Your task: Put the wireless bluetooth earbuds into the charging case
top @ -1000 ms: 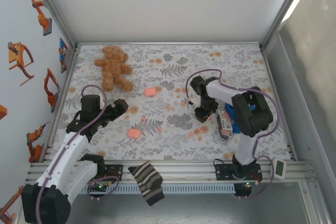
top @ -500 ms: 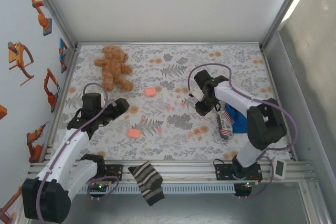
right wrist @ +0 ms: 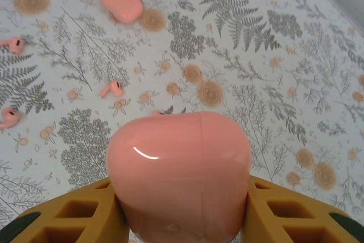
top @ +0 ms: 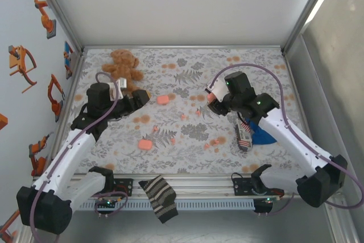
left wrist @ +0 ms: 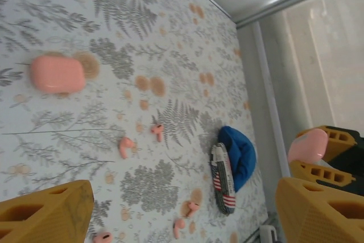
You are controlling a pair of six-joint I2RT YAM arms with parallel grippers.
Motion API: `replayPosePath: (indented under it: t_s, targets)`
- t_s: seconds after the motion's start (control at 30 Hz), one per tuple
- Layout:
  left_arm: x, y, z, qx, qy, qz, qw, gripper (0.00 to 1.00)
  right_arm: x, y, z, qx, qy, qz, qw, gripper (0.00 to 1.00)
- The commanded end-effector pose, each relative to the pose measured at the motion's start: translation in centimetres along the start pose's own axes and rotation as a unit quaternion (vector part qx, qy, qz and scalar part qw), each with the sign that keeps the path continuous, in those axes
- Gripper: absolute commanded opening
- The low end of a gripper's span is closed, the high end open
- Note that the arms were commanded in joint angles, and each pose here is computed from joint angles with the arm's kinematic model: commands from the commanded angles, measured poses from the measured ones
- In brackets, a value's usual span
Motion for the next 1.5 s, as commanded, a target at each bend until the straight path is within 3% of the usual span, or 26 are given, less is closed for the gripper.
replayPosePath:
  t_s: [0.0, 0.33, 0.6, 0.8, 1.47]
  targets:
    - [1.1, -4.3, -0.3, -0.082, 0.0, -0.023, 0.996, 0.8, 2.9, 1.4, 2.4, 0.02, -0.063, 0.021, 0.998, 0.33]
    - [0.4, -12.4, -2.3, -0.18, 0.052, -0.107, 0.976, 0.73, 4.5, 3.7, 5.1, 0.02, -0.101, 0.066, 0.993, 0.32]
    - [-1.1, -16.7, -4.2, -0.188, 0.082, -0.175, 0.963, 0.73, 4.4, 4.1, 4.8, 0.012, -0.094, 0.073, 0.993, 0.31]
    - [-2.2, -18.0, -6.3, -0.194, 0.115, -0.19, 0.955, 0.68, 4.7, 4.6, 5.0, 0.021, -0.099, 0.077, 0.992, 0.31]
    - [-2.9, -18.7, -8.7, -0.203, 0.12, -0.187, 0.954, 0.53, 4.4, 5.5, 4.2, 0.035, -0.089, 0.08, 0.992, 0.31]
Point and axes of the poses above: each hand's point on the last joint's axis, 136 mm out from that joint toward the fingers, its own z axis back along the fingers, its own y axis along the line the jaws close on, x = y × z, the point moved 2 cm from there along z, back along the fingers, and after that the axes turned 15 degrees about -z, right-handed, at the moved point
